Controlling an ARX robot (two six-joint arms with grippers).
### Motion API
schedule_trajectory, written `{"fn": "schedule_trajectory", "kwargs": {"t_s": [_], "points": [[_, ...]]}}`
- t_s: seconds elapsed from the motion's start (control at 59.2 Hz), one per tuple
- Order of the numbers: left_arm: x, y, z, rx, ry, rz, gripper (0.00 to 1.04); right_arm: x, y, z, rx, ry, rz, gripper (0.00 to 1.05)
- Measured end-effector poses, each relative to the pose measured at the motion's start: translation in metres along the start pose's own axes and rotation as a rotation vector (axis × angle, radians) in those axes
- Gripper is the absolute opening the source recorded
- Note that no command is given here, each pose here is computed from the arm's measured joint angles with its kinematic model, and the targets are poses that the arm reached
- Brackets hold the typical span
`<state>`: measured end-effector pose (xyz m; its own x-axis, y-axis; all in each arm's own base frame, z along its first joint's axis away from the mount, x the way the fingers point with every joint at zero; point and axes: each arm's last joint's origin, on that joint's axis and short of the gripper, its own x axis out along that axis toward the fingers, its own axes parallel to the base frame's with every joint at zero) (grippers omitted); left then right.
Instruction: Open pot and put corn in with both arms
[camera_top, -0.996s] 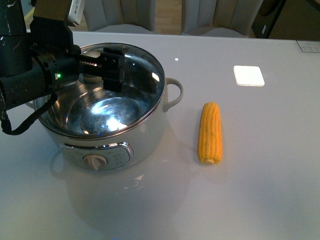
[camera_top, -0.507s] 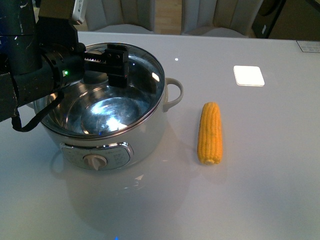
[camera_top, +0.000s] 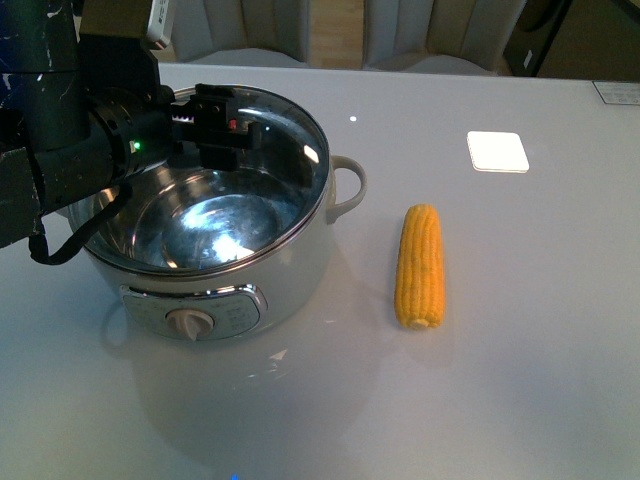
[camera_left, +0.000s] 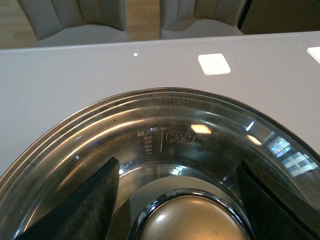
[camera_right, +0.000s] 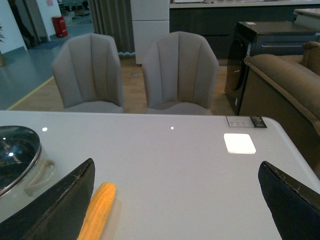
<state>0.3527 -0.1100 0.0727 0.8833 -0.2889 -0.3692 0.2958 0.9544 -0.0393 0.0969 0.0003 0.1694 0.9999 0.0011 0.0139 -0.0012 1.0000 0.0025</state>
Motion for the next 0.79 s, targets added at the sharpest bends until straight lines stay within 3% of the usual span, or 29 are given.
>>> {"fn": "schedule_trajectory", "kwargs": {"t_s": [0.135,0.794], "points": [[0.0000,-0.0011,-0.0002,0.007,0.002,0.004,0.43,0.0000,0.0000,0.0000,0.000,0.000,0.000,0.96],[-0.0026,-0.0012,0.0037,0.035,0.020,0.014,0.42,0.0000,0.0000,0.0000,0.000,0.000,0.000,0.96]]}}
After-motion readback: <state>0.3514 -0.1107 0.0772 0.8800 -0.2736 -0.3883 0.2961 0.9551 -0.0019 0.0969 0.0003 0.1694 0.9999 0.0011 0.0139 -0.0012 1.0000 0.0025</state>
